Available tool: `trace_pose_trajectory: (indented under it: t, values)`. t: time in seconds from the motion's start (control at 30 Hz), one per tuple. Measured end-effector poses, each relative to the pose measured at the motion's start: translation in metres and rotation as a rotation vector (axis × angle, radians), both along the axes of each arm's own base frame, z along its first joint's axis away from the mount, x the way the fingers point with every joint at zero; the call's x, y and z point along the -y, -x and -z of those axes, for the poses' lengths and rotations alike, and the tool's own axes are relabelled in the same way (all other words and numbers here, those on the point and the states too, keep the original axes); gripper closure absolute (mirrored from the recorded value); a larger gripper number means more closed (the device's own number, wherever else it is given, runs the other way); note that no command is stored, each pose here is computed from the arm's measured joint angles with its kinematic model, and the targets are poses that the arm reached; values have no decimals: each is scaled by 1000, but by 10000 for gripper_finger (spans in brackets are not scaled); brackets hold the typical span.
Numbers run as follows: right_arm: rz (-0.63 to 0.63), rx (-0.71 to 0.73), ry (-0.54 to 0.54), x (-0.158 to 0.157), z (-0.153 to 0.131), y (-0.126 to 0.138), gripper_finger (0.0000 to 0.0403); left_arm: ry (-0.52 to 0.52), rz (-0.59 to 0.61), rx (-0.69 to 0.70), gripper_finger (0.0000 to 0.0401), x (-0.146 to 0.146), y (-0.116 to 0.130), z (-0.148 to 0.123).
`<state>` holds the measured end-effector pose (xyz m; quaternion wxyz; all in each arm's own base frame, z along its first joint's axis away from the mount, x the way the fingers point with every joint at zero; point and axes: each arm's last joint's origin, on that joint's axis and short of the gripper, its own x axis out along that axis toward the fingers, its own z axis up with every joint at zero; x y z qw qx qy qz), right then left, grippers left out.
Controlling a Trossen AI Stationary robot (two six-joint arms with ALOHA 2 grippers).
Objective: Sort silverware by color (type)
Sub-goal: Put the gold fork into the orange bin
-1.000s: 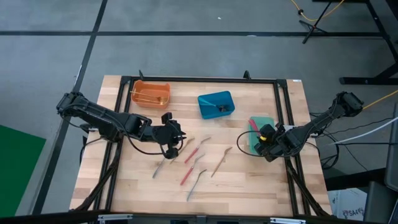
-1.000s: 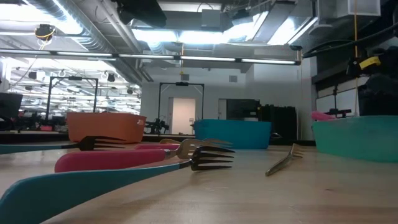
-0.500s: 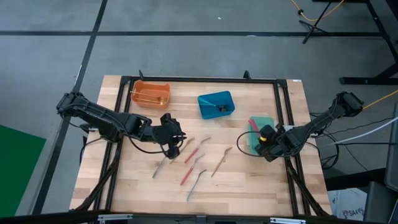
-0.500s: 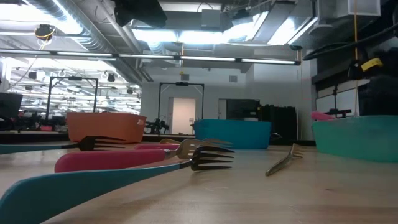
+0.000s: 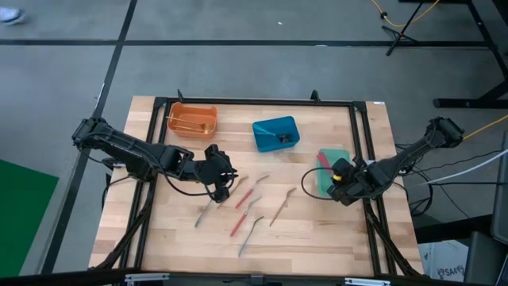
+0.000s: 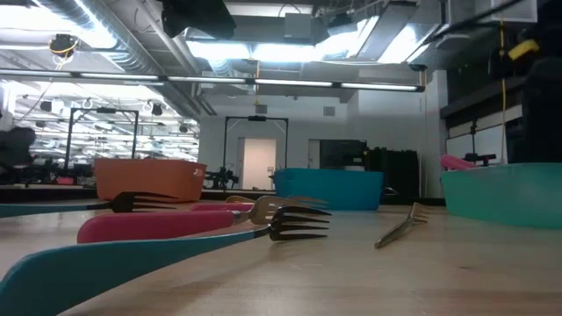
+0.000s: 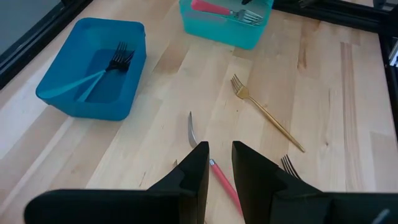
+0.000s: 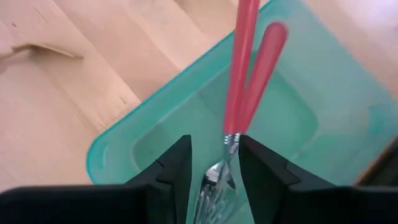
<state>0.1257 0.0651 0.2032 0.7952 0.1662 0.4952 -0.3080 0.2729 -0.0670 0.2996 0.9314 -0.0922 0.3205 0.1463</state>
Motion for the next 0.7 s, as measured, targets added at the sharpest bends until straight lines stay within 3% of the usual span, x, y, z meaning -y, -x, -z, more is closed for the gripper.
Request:
trace_pose_trajectory:
  t: [0.37,0.7]
  values:
    - [-22,103,53,-3,-43,-9,281,60,-75,28,337,5,-14,11]
    - [-163,270,78,-13,-52,-27,281,22,-68,-103,337,15,-42,58]
